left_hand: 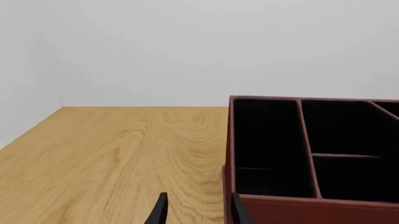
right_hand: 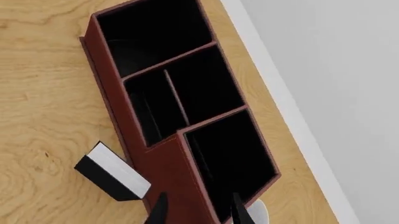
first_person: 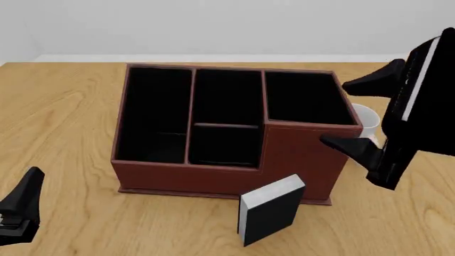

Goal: Pick up the book and place it in the right compartment of the caddy.

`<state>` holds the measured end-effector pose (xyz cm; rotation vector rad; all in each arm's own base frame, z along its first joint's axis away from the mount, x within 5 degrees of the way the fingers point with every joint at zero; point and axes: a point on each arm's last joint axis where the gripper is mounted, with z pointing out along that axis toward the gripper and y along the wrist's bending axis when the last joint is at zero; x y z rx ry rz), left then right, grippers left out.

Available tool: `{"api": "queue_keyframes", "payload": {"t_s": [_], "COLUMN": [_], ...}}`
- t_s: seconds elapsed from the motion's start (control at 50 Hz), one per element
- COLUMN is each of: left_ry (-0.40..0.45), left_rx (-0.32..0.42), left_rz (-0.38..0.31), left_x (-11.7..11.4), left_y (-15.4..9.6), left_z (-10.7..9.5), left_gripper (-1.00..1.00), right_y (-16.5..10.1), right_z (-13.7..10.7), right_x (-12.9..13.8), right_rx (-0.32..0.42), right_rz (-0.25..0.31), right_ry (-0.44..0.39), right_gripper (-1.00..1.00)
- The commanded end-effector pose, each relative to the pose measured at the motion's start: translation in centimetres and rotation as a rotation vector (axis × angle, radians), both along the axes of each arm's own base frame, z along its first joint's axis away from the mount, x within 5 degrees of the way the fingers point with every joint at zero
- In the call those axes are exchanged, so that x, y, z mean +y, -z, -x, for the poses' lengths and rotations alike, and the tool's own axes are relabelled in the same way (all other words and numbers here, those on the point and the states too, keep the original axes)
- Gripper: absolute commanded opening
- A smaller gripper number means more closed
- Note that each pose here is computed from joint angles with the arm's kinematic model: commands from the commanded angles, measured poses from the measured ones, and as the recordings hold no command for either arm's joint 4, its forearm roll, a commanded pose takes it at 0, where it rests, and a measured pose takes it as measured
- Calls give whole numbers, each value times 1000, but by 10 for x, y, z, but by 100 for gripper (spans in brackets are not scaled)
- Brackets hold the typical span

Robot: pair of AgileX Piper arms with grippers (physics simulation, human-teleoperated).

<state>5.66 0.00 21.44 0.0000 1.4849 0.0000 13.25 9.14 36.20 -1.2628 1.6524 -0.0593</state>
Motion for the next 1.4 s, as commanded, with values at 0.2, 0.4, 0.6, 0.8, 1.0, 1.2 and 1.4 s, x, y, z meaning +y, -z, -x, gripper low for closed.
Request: {"api": "queue_keyframes", "payload": {"t_s": [0.2, 0.4, 0.6, 0.8, 1.0, 1.2, 1.4], "left_ry": [0, 0, 0, 0, 0, 0, 0], "left_rx": [0, 0, 0, 0, 0, 0, 0], "left_rz": [0, 0, 0, 0, 0, 0, 0], "left_x": [0, 0, 0, 0, 0, 0, 0], "left_y": [0, 0, 0, 0, 0, 0, 0], "left_z": [0, 0, 0, 0, 0, 0, 0], "left_gripper": [100, 100, 100, 100, 100, 100, 100], "right_y": [-25, -20, -21, -11, 3, 22, 39], "right_z": [-25, -34, -43, -47, -56, -55, -44], "right_x": [37, 56, 71, 87, 94, 107, 121], "right_rx": [204, 319, 383, 449, 503, 552, 604], "right_rz": [199, 272, 331, 369, 412, 428, 445], "right_ry": [-109, -135, -159, -171, -165, -161, -164], "right_gripper": [100, 100, 100, 100, 100, 100, 100]}}
